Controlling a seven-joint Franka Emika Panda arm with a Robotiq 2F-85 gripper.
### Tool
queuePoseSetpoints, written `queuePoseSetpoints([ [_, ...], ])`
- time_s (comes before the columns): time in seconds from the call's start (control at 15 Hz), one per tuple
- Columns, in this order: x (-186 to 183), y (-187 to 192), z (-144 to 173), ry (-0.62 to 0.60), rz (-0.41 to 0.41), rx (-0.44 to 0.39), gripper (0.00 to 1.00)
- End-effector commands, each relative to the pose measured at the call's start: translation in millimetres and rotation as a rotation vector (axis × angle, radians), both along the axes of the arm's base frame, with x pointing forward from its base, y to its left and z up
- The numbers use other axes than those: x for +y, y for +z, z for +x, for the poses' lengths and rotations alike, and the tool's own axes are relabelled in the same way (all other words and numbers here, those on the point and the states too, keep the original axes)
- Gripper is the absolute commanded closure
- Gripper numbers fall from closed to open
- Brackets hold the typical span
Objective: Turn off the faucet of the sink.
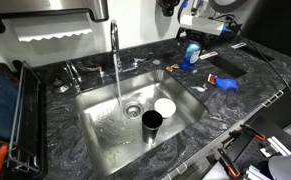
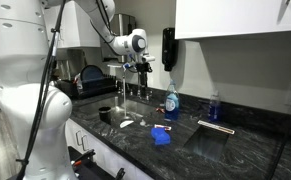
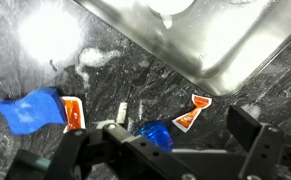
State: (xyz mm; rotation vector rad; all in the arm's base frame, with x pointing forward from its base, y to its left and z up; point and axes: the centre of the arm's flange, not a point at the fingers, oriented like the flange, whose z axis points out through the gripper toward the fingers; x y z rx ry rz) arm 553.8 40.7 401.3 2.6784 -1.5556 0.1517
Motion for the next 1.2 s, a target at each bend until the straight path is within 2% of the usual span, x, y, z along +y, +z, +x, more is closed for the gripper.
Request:
queuePoseSetpoints([
  [0.0, 36.7, -22.0, 21.2, -0.205, -0.001, -0.026, 0.0],
  [0.07, 44.1, -26.4, 24.3, -0.264, -0.004, -0.043, 0.0],
  [0.33, 70.1, -32.0, 47.1, -0.447, 0.005, -0.193, 0.0],
  [0.4, 73.5, -34.1, 53.8, -0.476, 0.001, -0.232, 0.25],
  [0.47, 76.0, -36.0, 61.0, -0.494, -0.002, -0.27, 0.26],
  [0.67, 80.7, -43.4, 78.8, -0.53, -0.008, -0.313, 0.49],
  [1.13, 79.7, -64.4, 101.2, -0.58, 0.078, -0.279, 0.97],
])
